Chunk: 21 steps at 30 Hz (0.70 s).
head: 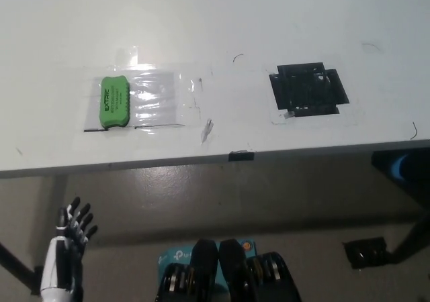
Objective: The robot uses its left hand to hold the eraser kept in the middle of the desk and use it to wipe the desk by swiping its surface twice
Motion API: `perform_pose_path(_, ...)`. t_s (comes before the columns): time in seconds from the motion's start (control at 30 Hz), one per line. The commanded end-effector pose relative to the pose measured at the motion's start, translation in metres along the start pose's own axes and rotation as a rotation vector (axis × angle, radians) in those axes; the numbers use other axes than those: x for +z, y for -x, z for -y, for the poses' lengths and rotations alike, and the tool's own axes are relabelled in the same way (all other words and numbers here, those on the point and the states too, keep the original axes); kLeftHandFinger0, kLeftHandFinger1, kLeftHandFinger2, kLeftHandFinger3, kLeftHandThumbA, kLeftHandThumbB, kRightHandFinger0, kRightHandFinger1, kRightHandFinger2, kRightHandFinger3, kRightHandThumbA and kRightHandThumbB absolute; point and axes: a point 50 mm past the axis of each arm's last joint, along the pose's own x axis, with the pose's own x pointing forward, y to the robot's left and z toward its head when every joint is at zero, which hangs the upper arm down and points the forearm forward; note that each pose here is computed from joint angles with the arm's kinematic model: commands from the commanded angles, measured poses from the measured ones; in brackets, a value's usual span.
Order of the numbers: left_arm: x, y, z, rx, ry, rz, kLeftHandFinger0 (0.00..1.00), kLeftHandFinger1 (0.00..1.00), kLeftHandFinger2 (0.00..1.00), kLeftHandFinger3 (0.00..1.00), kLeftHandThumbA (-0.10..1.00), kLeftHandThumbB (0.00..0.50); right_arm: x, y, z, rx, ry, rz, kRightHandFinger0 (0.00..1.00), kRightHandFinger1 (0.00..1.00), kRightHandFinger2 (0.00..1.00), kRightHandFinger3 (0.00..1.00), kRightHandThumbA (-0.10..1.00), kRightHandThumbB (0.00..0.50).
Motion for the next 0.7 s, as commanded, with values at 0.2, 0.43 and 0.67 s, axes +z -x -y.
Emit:
perform_pose_path(0.2,0.131,-0.008,-0.024,-0.066,-0.154,0.322,1.0,1.0,1.0,1.0,1.0,0.264,0.021,-0.008,0.007,-0.025,0.005,0.046,1.0,1.0,1.0,1.0,1.0,0.252)
perform_pose_path(0.43,0.152,-0.104,-0.026,0.027,-0.441,0.465,1.0,1.0,1.0,1.0,1.0,0.135,0.024,-0.005,0.009,-0.027,0.016,0.059,1.0,1.0,1.0,1.0,1.0,0.243)
perform_pose_path(0.67,0.146,-0.2,-0.011,0.088,-0.875,0.559,1.0,1.0,1.0,1.0,1.0,0.168,0.026,-0.008,0.009,-0.017,0.014,0.067,1.0,1.0,1.0,1.0,1.0,0.233)
